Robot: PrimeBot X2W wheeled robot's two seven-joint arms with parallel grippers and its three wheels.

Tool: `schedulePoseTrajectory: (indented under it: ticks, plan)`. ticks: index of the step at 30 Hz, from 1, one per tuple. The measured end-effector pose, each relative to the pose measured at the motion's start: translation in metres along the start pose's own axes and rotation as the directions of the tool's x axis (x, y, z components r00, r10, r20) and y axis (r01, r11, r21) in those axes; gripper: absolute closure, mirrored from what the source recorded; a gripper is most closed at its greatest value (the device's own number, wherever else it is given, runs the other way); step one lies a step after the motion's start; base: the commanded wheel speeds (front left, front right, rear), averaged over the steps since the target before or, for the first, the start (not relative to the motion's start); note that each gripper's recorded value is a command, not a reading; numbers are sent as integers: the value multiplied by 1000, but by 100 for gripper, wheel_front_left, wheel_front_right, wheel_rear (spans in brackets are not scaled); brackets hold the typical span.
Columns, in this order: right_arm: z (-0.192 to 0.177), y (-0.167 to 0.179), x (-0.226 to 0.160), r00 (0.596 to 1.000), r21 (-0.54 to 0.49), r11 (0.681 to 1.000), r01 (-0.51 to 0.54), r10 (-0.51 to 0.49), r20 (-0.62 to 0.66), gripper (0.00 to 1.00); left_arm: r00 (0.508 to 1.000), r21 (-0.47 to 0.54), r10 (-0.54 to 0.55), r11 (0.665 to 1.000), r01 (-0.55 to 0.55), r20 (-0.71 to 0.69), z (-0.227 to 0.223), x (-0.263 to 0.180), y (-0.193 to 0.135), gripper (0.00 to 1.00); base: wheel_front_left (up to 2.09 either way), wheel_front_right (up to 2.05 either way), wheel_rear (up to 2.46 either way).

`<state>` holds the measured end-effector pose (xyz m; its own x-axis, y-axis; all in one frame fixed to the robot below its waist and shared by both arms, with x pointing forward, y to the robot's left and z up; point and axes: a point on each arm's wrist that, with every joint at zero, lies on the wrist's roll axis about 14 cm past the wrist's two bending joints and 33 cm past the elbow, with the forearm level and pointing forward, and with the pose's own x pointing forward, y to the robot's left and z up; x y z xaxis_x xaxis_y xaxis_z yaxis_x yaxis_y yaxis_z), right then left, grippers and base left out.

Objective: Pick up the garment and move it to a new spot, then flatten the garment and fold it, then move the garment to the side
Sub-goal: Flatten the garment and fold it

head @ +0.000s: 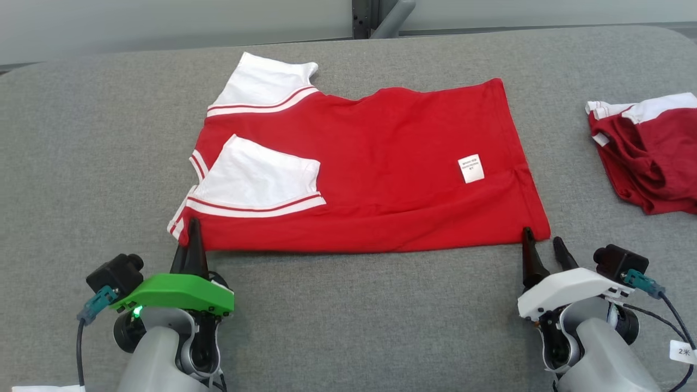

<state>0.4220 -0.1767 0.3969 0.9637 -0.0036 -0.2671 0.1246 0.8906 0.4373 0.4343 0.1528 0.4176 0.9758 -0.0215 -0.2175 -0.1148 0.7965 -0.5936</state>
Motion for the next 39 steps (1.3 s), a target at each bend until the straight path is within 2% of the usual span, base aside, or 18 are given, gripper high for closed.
schedulePoseTrajectory:
  ticks: [8, 9, 10, 11, 12, 19, 26, 39]
  plan:
    - [-15, 11, 18, 997, 29, 1000, 3, -1, -80, 0, 999, 12, -13, 1000, 13, 44, 13, -8, -1, 100, 0, 0, 0]
    - [-16, 12, 19, 996, 25, 1000, -1, 3, -89, 17, 999, 16, -16, 1000, 16, 45, 14, -9, -2, 100, 0, 0, 0]
    - [-17, 14, 20, 995, 22, 1000, -5, 7, -96, 52, 999, 20, -20, 1000, 19, 48, 14, -10, -3, 100, 0, 0, 0]
    - [-17, 19, 21, 995, 23, 1000, -17, 19, -99, 82, 998, 23, -22, 1000, 21, 53, 16, -12, -4, 100, 0, 0, 0]
    - [-16, 21, 21, 995, 25, 999, -22, 24, -97, 100, 998, 24, -26, 999, 24, 57, 17, -13, -5, 100, 0, 0, 0]
    - [9, 28, 15, 999, 22, 998, -51, 51, -3, 100, 996, 65, -43, 997, 38, 78, 22, -25, -8, 100, 0, 0, 0]
    - [13, 25, -11, 996, 73, 995, -69, 65, 53, 100, 997, 77, -24, 997, 18, 73, 17, -43, 2, 100, 0, 0, 0]
    - [-11, -1, -77, 999, 141, 990, -22, 26, -27, 100, 994, 79, 93, 993, -89, -50, -21, -83, 38, 100, 0, 0, 0]
